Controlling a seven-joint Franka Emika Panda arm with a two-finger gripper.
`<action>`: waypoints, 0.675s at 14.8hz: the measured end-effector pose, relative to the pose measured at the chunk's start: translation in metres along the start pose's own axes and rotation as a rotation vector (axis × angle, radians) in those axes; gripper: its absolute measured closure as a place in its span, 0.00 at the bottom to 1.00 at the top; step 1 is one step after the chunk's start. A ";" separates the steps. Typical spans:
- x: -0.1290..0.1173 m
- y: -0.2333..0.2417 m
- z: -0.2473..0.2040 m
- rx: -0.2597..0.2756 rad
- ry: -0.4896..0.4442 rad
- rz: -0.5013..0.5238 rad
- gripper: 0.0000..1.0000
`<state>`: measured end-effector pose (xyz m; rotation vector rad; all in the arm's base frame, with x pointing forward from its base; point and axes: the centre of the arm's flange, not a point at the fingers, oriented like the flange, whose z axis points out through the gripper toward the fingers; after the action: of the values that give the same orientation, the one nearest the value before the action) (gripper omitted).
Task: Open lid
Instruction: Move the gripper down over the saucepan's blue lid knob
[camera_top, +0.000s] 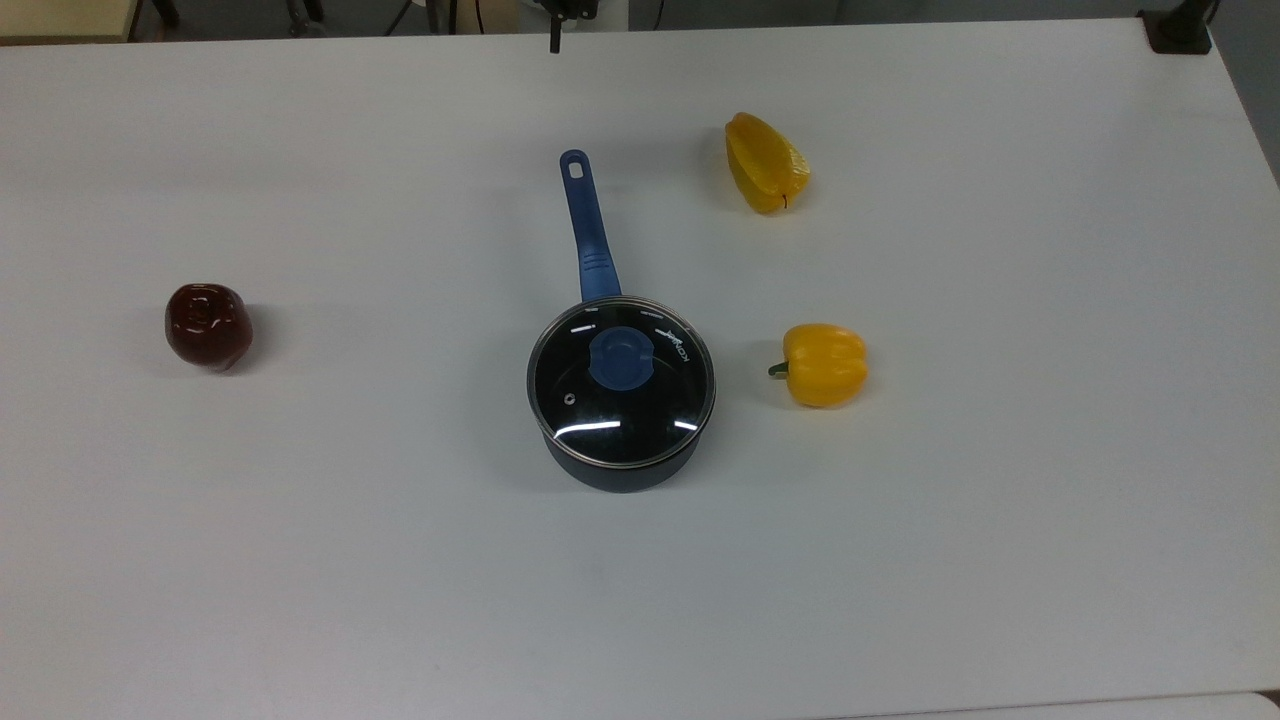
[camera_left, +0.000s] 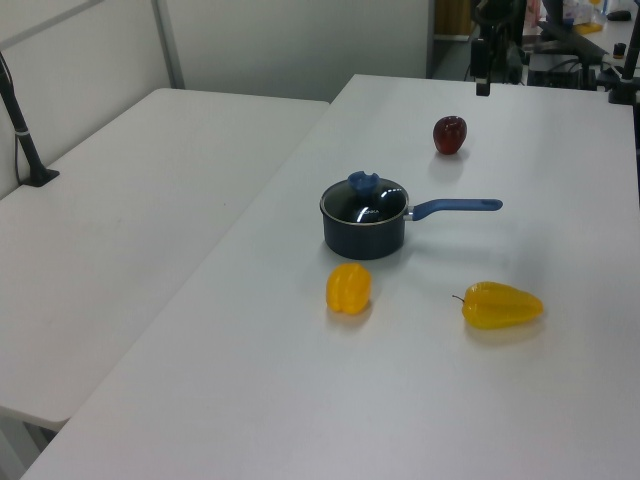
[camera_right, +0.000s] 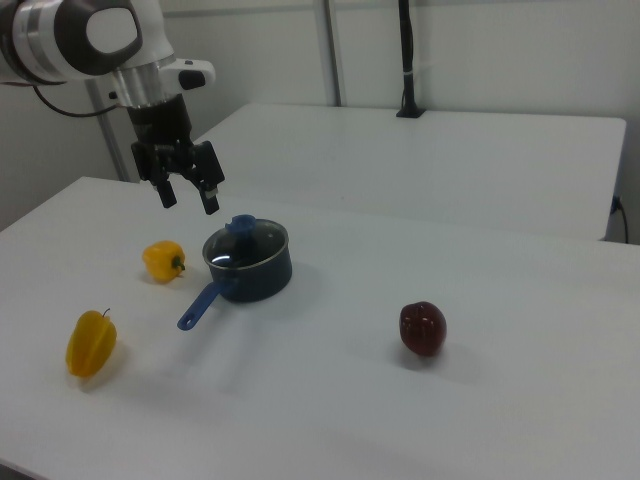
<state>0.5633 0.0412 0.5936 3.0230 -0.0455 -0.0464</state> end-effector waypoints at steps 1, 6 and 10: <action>0.000 0.000 0.000 0.000 0.000 0.000 0.00; 0.001 0.001 0.000 0.000 0.001 0.001 0.00; 0.035 -0.011 0.006 0.024 0.150 -0.011 0.00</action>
<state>0.5987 0.0503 0.5855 3.0403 -0.0155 0.1814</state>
